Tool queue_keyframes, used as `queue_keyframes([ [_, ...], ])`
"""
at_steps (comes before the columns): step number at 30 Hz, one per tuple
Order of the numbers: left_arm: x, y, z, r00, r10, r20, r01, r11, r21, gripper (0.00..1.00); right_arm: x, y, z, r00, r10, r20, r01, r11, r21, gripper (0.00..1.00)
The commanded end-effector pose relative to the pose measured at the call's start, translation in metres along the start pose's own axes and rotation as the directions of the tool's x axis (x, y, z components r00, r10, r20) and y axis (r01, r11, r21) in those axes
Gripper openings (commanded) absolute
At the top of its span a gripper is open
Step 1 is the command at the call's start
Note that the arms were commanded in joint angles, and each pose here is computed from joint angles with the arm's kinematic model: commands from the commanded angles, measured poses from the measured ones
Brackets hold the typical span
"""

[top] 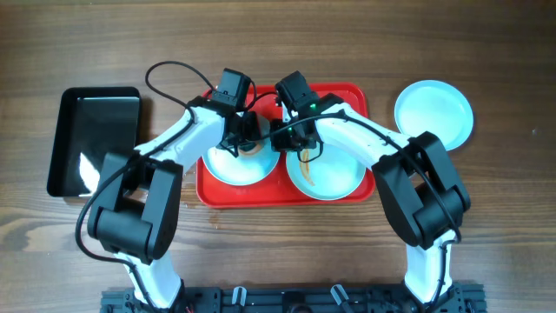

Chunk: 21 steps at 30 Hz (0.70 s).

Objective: Clean dirty plates on tray and stack at the side
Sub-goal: 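Scrub the held plate with the sponge in the left gripper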

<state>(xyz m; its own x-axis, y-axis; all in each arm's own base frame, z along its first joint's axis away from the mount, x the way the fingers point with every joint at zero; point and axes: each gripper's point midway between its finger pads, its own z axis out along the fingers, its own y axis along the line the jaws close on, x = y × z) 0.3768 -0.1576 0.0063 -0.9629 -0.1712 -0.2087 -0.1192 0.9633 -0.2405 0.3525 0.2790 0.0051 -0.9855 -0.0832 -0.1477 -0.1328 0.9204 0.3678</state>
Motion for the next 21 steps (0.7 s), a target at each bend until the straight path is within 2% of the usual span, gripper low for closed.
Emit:
queue_keyframes([
  [1, 0.009, 0.018, 0.016, 0.997, -0.041, -0.058, 0.039, 0.999, -0.036, 0.04, 0.009, -0.010, 0.005, 1.000, 0.014, -0.023, -0.013, 1.000, 0.025, 0.04],
  [12, 0.030, 0.083, 0.003, 0.970, -0.180, -0.165, 0.143, 0.967, -0.209, 0.04, 0.009, -0.010, 0.005, 1.000, 0.015, -0.022, -0.014, 0.999, 0.029, 0.04],
  [21, 0.063, 0.094, -0.010, 0.926, -0.235, -0.297, 0.160, 0.953, -0.257, 0.04, 0.009, -0.010, 0.005, 1.000, 0.014, -0.022, -0.014, 0.999, 0.029, 0.04],
])
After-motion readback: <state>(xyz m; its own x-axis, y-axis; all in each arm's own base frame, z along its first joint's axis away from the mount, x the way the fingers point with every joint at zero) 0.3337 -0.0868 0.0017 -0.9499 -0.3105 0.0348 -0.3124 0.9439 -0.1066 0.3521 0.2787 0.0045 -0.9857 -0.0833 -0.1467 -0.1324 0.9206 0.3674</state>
